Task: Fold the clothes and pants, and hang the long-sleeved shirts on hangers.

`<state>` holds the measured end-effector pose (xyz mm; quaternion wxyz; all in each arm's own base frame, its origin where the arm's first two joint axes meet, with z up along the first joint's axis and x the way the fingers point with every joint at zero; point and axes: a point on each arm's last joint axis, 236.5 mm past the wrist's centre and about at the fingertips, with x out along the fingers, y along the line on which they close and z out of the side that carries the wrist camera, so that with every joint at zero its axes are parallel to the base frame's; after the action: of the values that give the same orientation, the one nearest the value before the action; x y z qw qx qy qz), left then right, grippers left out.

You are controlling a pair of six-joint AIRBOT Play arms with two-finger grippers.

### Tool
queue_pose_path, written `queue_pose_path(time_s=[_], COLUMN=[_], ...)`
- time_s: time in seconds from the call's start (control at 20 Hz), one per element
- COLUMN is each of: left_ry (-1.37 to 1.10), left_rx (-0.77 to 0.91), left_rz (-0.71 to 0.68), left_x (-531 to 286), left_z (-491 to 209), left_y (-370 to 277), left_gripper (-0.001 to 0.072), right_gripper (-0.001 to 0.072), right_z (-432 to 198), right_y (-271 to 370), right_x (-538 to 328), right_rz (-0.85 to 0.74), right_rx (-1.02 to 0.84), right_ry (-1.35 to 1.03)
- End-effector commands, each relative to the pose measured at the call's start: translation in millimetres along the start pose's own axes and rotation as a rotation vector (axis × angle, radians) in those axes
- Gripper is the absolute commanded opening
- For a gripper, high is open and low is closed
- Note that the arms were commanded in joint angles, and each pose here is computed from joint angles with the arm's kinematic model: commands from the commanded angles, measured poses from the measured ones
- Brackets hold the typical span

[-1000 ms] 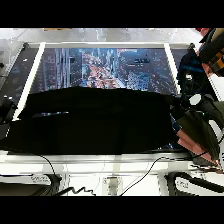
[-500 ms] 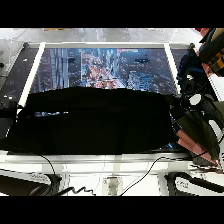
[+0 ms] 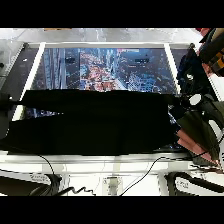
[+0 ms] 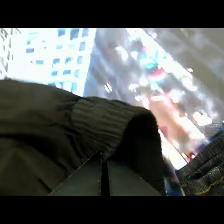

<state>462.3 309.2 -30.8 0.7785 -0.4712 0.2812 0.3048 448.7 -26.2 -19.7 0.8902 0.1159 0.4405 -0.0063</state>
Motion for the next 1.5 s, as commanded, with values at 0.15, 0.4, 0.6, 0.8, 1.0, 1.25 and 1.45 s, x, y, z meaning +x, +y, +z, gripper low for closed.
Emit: queue_pose_path(time_s=[0.15,0.4,0.6,0.8,1.0,1.25,1.45], left_ry=[-0.134,0.025,0.068,0.149,0.005,-0.102,-0.038], left_rx=[0.449,0.517,0.495,0.455,0.623,0.687,0.693], left_rz=[0.023,0.176,0.183,0.154,0.134,0.083,0.084], left_x=[-47,-22,-8,-32,-99,-171,-175], left_z=[43,-9,-24,-39,-1,9,-13], left_y=[-27,45,57,42,4,-35,-30], left_gripper=[0.0006,0.0009,0.0504,0.0706,0.0659,0.0009,0.0009], right_gripper=[0.0019,0.002,0.0051,0.0512,0.0324,0.0018,0.0018], right_z=[30,22,54,62,57,-23,-118], right_y=[-1,-11,-22,-16,-19,-54,-50], right_x=[1,24,24,7,-51,-133,-157], right_rz=[0.001,-0.016,-0.048,-0.042,-0.053,-0.098,-0.082], right_rx=[0.052,0.111,0.128,0.088,0.008,0.085,0.174], right_ry=[-0.133,-0.119,-0.264,-0.269,-0.146,0.15,0.342])
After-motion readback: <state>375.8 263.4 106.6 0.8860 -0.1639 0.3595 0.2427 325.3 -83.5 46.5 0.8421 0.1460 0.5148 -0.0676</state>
